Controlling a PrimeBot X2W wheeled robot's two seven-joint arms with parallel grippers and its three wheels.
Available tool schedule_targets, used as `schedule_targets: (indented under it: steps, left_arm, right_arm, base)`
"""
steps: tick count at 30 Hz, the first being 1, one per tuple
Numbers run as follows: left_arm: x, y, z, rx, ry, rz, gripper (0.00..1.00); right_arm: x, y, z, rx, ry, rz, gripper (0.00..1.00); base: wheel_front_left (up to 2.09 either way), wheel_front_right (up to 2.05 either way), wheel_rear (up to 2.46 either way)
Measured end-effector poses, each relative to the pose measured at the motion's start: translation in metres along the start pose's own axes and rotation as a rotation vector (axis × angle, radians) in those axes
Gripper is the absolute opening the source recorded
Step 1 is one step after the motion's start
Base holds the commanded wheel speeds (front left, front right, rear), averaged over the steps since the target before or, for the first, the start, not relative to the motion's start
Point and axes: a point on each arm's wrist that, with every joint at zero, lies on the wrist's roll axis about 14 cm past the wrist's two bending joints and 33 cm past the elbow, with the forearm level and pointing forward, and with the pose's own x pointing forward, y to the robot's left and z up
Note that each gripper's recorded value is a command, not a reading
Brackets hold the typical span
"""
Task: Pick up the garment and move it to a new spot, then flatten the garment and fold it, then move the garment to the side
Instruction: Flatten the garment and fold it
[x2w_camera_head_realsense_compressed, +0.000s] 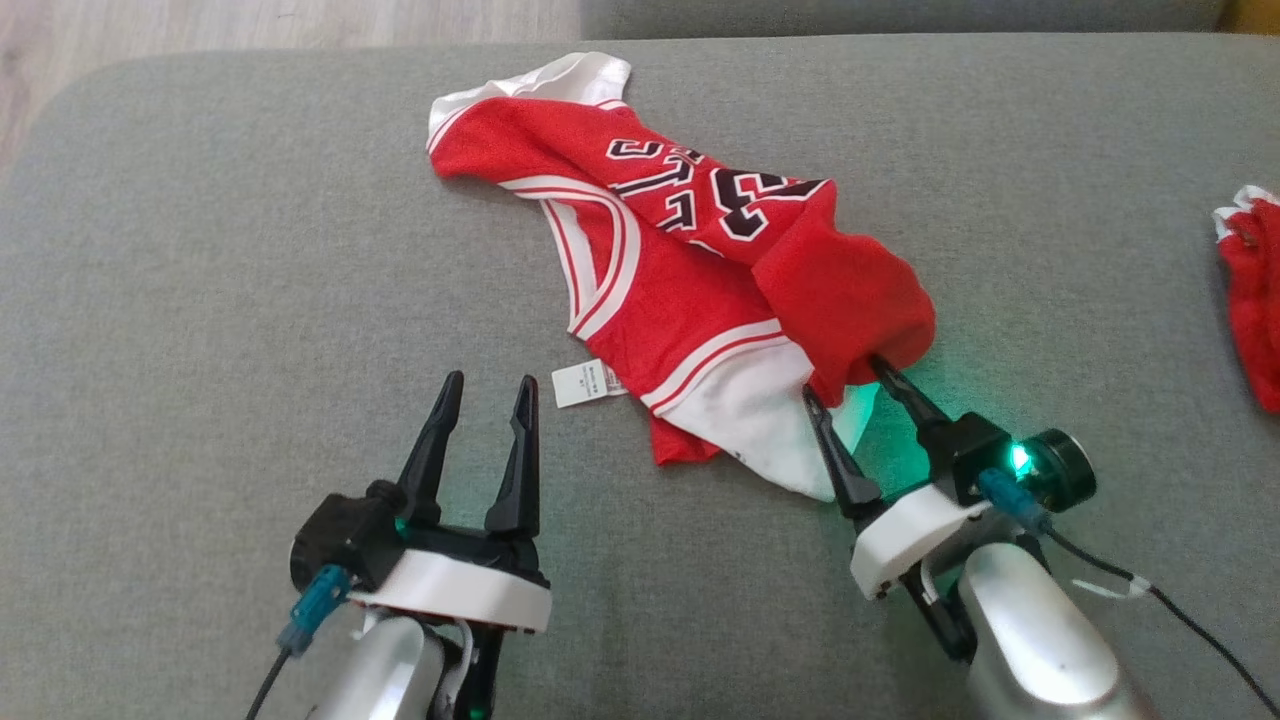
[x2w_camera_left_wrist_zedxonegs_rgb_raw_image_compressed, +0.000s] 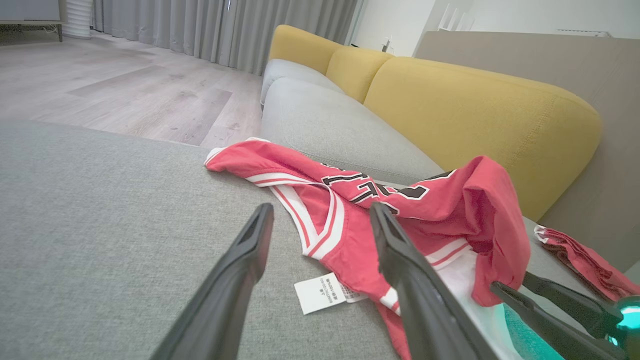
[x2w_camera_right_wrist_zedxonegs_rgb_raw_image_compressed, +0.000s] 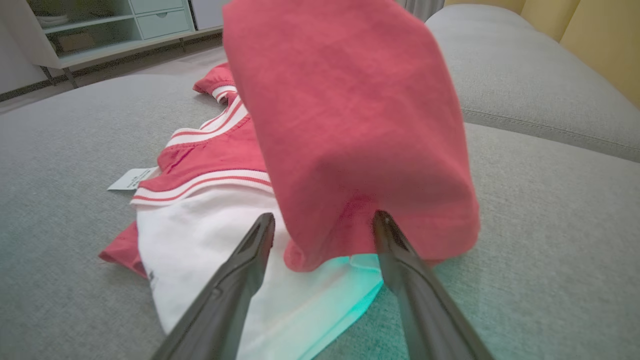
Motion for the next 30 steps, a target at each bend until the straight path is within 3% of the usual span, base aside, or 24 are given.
schedule_targets:
  steps: [2, 3, 4, 15, 17, 18, 26, 30]
  left_arm:
    - [-0.001, 0.002, -0.001, -0.001, 0.001, 0.008, 1.0]
    - [-0.001, 0.003, -0.001, 0.0, 0.001, 0.011, 1.0]
    - [-0.001, 0.003, -0.001, 0.004, 0.001, 0.012, 1.0]
    - [-0.001, -0.003, 0.01, -0.001, -0.033, -0.004, 1.0]
    - [-0.001, -0.009, 0.013, -0.003, -0.044, -0.017, 1.0]
    - [-0.001, -0.009, 0.013, -0.003, -0.044, -0.017, 1.0]
    - [-0.005, -0.018, 0.02, -0.002, -0.065, -0.043, 1.0]
    - [-0.012, -0.018, 0.017, -0.012, -0.058, -0.037, 1.0]
  right_arm:
    - [0.003, -0.003, -0.003, -0.005, 0.017, -0.005, 0.98]
    - [0.004, -0.007, -0.003, -0.005, 0.018, -0.014, 0.28]
    - [0.006, -0.012, -0.001, -0.002, 0.014, -0.029, 0.0]
    - [0.005, -0.077, 0.068, -0.049, -0.176, -0.214, 0.0]
    - [0.0, -0.093, 0.108, -0.106, -0.275, -0.259, 0.0]
    - [0.0, -0.093, 0.108, -0.106, -0.275, -0.259, 0.0]
    - [-0.015, -0.091, 0.214, -0.325, -0.52, -0.274, 0.0]
    - [-0.02, -0.095, 0.232, -0.381, -0.514, -0.287, 0.0]
  base:
    - [0.0, 0.0, 0.0]
    - [0.0, 0.0, 0.0]
    - [0.0, 0.0, 0.0]
    - [0.0, 0.0, 0.0]
    - [0.0, 0.0, 0.0]
    - [0.0, 0.0, 0.0]
    - [0.0, 0.0, 0.0]
    - [0.0, 0.0, 0.0]
